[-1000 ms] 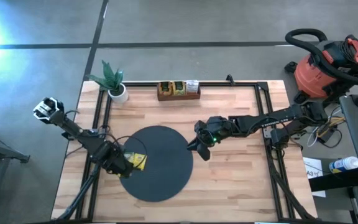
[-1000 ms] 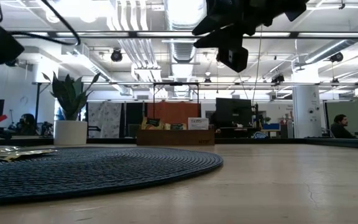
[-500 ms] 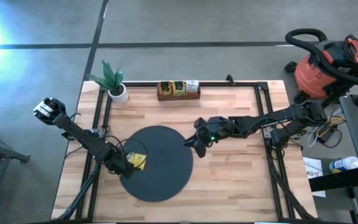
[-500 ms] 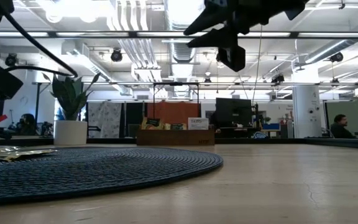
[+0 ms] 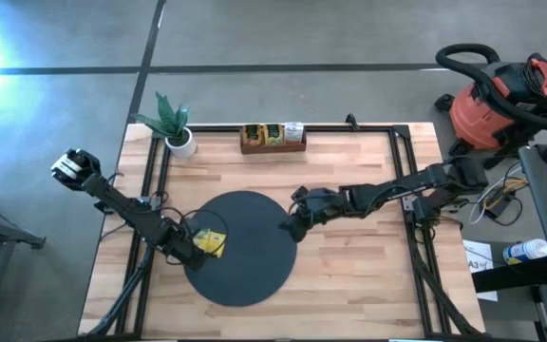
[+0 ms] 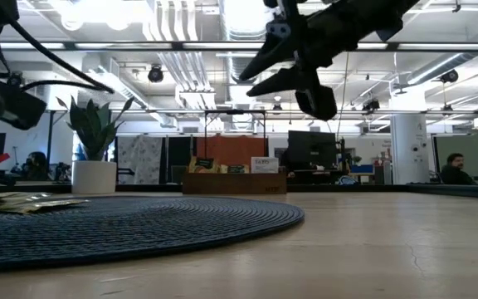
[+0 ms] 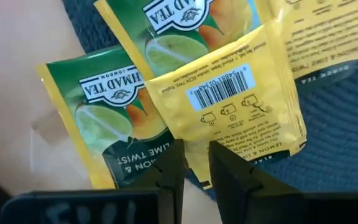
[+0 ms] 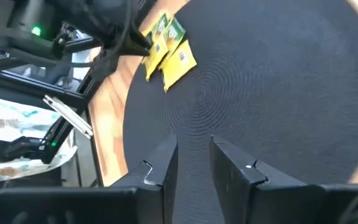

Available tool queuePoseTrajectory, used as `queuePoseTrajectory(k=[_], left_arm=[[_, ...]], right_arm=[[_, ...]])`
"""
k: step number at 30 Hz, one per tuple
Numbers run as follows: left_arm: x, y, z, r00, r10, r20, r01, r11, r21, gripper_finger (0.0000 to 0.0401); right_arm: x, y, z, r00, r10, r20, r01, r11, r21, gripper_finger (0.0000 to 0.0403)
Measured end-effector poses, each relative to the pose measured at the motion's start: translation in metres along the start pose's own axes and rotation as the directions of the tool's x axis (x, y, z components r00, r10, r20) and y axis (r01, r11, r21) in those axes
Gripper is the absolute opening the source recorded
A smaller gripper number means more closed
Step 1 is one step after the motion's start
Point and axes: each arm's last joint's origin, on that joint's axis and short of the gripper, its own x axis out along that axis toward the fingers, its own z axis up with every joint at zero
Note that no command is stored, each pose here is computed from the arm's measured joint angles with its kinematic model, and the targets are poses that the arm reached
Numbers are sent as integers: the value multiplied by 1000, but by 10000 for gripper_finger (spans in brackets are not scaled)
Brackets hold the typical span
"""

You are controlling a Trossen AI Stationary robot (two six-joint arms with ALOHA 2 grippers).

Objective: Pick & Place Tea
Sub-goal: Put the yellow tea bag into the middle section of the wooden organizer

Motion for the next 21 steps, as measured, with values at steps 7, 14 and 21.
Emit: queuePoseTrajectory(k=[7,14,21], left_arm=[[-13,-10,1,998,-31,46,30,999,15,69],[-35,-30,2,985,-135,108,134,991,21,69],[-28,-48,-2,936,-347,51,347,938,19,69]], right_arm=[[30,2,-14,998,-15,-64,17,1000,19,92],[68,1,-18,991,-38,-130,37,999,-10,91],[99,-14,-22,969,-152,-196,147,988,-43,72]])
